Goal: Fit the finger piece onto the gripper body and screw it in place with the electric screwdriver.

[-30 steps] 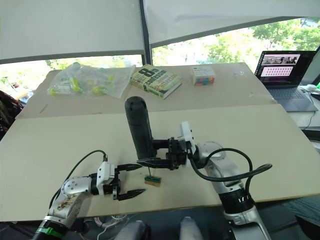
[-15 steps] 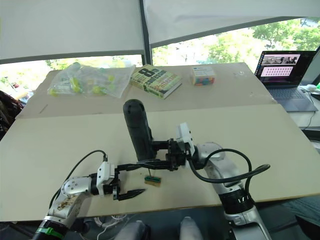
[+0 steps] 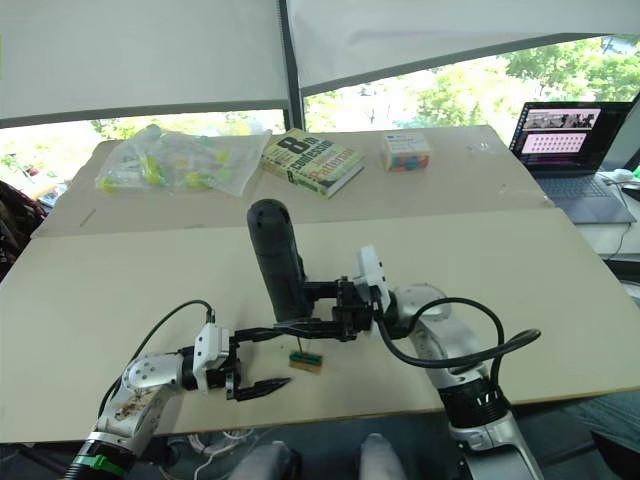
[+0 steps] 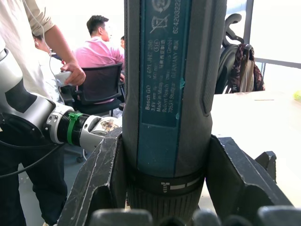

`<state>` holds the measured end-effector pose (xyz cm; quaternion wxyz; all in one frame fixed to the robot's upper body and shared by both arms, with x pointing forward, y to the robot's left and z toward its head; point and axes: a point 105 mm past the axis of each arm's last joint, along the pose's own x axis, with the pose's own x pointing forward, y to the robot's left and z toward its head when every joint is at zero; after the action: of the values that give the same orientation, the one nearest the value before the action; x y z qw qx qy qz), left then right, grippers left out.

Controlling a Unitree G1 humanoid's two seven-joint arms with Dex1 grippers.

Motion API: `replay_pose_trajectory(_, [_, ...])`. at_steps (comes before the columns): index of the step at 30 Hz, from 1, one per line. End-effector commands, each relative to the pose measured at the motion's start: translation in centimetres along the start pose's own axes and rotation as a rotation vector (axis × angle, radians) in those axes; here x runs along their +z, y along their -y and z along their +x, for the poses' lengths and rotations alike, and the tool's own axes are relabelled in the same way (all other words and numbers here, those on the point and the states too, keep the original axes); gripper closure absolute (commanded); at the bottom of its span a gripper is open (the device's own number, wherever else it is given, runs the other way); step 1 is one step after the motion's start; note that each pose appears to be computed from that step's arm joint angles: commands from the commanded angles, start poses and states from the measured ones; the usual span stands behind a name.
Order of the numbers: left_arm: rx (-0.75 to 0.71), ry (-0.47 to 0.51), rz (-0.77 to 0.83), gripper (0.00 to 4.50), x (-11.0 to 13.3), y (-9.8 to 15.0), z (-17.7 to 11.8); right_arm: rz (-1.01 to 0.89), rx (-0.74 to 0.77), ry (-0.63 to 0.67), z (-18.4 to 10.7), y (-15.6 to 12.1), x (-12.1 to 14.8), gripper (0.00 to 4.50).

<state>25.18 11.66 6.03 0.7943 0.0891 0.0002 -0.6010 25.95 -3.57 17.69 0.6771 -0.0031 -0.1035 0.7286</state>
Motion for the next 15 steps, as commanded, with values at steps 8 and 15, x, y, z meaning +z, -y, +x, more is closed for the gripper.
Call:
replay_pose_trajectory(8, [0.000, 0.004, 0.031, 0.01, 0.60, -0.13, -0.07, -0.034, 0.007, 0.015, -0.31, 0.02, 0.92, 2.58])
replay_pose_trajectory(15, [-0.002, 0.005, 0.033, 0.01, 0.72, -0.10, -0.08, -0.031, -0.001, 0.011, -0.47, 0.19, 0.79, 2.58])
